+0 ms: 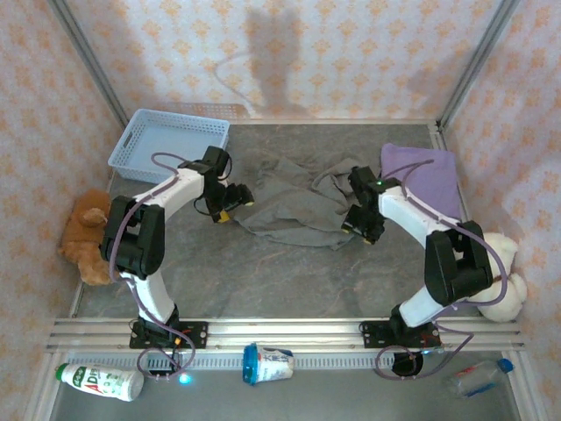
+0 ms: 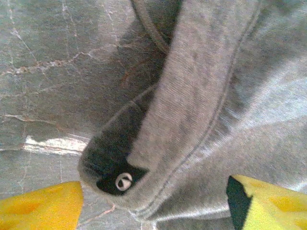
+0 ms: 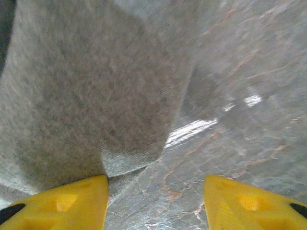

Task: Fold and stack the mixed laundry pile

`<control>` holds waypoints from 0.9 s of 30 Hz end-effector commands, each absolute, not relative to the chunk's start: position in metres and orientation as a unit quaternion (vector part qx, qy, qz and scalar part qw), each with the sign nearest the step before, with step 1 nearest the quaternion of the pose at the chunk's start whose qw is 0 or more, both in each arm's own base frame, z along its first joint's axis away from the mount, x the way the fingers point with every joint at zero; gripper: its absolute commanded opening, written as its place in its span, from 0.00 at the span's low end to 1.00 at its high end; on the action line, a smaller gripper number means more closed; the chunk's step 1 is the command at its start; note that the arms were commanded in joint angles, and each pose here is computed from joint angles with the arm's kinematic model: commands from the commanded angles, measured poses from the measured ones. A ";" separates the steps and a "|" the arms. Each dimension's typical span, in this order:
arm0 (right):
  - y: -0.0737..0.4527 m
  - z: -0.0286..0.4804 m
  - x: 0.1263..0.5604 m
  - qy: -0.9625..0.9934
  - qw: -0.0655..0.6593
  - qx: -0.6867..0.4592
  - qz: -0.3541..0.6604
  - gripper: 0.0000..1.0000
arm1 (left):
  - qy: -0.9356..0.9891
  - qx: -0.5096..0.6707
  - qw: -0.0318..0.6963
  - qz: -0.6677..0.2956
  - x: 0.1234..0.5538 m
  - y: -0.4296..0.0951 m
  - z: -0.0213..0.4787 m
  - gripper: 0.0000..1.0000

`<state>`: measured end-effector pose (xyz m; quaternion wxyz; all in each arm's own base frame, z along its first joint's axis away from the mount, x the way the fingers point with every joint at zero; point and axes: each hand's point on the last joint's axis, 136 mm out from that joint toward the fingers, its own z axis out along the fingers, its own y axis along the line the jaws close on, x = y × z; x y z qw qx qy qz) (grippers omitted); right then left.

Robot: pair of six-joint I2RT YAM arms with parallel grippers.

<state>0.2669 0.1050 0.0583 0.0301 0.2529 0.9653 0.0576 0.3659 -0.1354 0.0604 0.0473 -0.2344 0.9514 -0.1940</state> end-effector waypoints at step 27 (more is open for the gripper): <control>0.078 0.436 0.450 0.829 0.486 0.211 0.179 0.00 | 0.796 -0.138 0.412 -0.421 0.528 -0.135 0.447 0.00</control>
